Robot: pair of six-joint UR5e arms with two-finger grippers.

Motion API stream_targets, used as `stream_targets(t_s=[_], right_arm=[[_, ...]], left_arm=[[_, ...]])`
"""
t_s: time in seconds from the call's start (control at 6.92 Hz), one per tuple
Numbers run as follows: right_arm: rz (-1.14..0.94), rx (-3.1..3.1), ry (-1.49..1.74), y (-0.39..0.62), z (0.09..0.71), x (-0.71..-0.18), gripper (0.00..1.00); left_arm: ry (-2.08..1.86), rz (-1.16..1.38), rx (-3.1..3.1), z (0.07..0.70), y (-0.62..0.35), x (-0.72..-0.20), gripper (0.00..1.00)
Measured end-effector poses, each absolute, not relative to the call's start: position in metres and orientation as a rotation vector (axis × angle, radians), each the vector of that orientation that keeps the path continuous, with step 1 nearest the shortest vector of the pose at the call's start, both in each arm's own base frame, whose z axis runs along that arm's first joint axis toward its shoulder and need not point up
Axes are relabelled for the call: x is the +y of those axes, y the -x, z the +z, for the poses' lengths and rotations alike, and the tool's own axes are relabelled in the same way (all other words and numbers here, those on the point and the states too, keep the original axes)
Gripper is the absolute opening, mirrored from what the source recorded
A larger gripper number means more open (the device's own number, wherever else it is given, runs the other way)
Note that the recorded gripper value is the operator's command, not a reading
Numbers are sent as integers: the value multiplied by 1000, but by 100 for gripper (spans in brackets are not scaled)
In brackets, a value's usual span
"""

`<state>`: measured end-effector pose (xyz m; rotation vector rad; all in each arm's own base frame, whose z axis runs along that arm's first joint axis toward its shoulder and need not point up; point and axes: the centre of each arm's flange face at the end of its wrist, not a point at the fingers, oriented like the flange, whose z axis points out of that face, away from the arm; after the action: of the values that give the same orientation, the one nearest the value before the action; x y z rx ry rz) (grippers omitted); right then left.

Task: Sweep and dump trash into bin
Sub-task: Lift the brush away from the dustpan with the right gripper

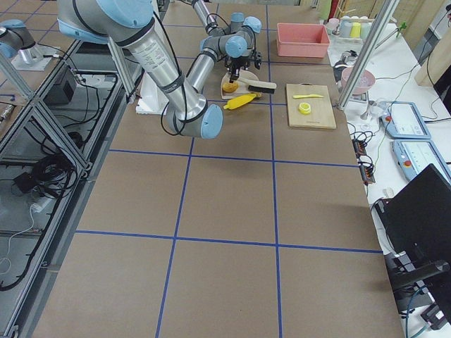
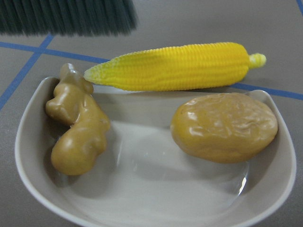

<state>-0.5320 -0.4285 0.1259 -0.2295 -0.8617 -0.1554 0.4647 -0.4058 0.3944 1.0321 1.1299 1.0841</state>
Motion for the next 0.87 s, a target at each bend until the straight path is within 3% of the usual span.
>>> stream_targets(t_s=[0.87], right_arm=[[-217,-669,181,462,172,-369,0]], left_arm=[[-1031,1081,1131,394,-465,-406,98]])
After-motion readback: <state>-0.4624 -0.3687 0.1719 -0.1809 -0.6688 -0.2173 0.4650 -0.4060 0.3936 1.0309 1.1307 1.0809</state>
